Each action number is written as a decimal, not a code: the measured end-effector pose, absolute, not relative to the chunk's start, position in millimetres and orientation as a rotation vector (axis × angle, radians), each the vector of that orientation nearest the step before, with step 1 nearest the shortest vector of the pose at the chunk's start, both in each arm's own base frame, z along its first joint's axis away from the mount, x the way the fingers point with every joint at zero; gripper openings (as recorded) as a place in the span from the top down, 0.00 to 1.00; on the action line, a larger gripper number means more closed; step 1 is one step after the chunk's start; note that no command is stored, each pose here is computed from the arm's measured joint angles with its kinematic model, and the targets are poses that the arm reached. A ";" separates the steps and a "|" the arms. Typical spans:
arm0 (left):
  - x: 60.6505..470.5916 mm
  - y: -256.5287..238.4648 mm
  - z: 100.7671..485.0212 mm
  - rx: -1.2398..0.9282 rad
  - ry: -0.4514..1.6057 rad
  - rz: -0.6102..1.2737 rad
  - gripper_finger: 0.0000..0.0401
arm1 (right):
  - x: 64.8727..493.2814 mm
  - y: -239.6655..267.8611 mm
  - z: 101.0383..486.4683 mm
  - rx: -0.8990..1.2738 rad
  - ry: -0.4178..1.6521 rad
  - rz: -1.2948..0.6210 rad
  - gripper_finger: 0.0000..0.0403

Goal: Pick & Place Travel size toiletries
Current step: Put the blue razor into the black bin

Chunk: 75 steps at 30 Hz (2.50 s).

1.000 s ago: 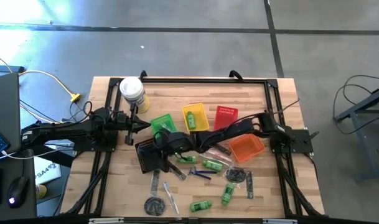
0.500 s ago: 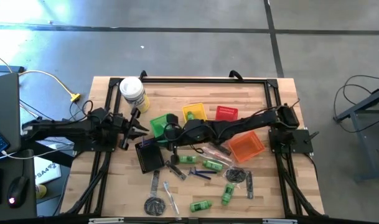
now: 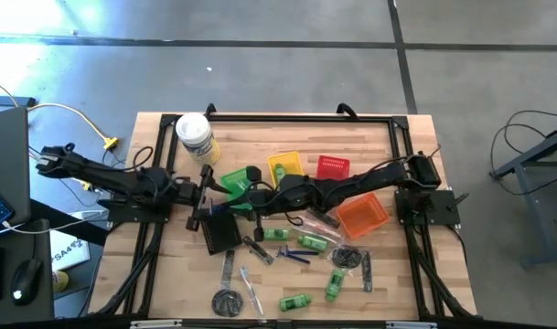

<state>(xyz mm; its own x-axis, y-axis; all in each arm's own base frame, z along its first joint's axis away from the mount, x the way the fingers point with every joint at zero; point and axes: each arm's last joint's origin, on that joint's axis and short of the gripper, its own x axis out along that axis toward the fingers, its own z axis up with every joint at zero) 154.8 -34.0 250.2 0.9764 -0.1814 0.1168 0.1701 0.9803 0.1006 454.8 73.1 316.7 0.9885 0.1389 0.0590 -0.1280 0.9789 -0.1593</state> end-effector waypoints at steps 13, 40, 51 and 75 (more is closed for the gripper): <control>185.2 -45.9 275.2 0.120 -0.145 -0.265 0.35 | 454.9 72.9 315.3 -0.159 -0.054 0.116 0.93; 183.6 -44.4 271.6 0.088 -0.076 -0.229 0.94 | 449.8 71.3 315.1 -0.179 0.033 0.150 0.83; 174.0 -36.1 282.4 0.099 0.152 -0.041 0.94 | 387.2 69.8 370.2 -0.146 0.147 0.139 0.38; 195.0 -41.8 271.8 0.499 1.162 -0.158 0.94 | 203.3 59.1 230.8 -0.056 0.110 0.089 0.99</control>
